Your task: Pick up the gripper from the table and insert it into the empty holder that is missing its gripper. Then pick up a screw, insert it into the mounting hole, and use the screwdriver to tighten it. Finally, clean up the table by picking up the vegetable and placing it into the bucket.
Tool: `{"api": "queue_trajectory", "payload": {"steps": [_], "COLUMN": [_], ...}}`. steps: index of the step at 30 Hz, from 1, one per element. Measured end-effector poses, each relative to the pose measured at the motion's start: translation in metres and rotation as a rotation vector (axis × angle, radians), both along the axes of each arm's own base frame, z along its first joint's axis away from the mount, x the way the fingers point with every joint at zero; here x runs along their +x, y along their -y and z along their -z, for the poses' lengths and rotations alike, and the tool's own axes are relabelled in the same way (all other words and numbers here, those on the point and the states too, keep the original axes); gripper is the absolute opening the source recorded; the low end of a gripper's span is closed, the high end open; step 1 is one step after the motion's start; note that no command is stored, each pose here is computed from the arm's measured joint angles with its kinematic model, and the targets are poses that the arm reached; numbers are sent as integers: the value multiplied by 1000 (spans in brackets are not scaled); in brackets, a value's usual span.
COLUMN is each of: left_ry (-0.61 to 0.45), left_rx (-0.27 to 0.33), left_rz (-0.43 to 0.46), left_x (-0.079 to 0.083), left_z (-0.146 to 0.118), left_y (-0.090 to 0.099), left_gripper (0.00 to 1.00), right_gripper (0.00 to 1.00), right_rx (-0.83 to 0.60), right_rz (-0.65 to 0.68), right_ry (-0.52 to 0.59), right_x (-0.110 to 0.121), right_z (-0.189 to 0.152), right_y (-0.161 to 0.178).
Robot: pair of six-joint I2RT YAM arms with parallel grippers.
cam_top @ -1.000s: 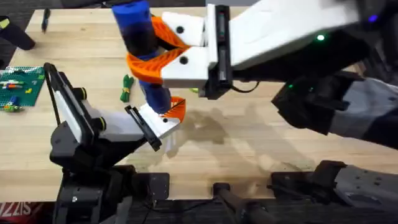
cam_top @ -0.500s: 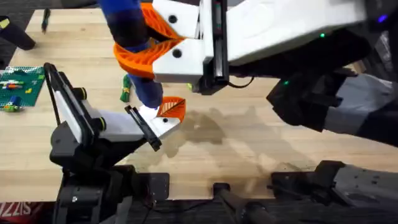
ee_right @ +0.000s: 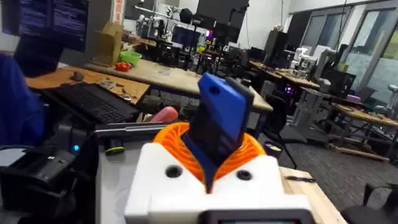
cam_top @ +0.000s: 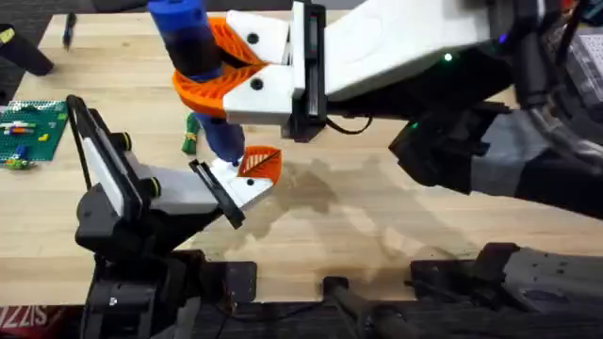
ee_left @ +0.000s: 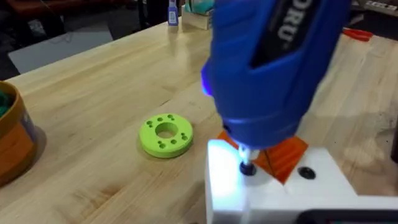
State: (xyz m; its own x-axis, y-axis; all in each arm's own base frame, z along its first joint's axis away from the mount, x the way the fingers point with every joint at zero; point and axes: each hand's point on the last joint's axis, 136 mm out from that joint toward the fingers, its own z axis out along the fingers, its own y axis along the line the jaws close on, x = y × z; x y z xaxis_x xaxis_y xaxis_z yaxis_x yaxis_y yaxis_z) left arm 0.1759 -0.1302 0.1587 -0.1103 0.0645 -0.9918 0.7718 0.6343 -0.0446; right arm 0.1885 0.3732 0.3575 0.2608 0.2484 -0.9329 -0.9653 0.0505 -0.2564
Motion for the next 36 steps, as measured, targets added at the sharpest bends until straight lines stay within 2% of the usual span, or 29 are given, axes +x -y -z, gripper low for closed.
{"api": "queue_trajectory", "payload": {"steps": [20, 26, 29, 33, 36], "left_ry": [-11, -10, -10, -10, -10], "left_rx": [-7, -7, -7, -7, -7], "left_rz": [-8, -8, -9, -9, -9], "left_x": [1, 1, 1, 1, 1], "left_z": [0, 0, 0, 0, 0], "left_y": [-1, -1, -1, -1, -1], "left_gripper": [6, 6, 6, 6, 6], "right_gripper": [11, 11, 11, 11, 11], "right_rx": [-25, 166, 214, 198, 93], "right_rz": [11, 15, 20, 14, -2], "right_ry": [-25, 151, 201, 215, 165], "right_x": [4, -7, -8, -3, 5], "right_z": [3, -46, -73, -100, -91], "right_y": [-3, 13, 20, 23, 19]}}
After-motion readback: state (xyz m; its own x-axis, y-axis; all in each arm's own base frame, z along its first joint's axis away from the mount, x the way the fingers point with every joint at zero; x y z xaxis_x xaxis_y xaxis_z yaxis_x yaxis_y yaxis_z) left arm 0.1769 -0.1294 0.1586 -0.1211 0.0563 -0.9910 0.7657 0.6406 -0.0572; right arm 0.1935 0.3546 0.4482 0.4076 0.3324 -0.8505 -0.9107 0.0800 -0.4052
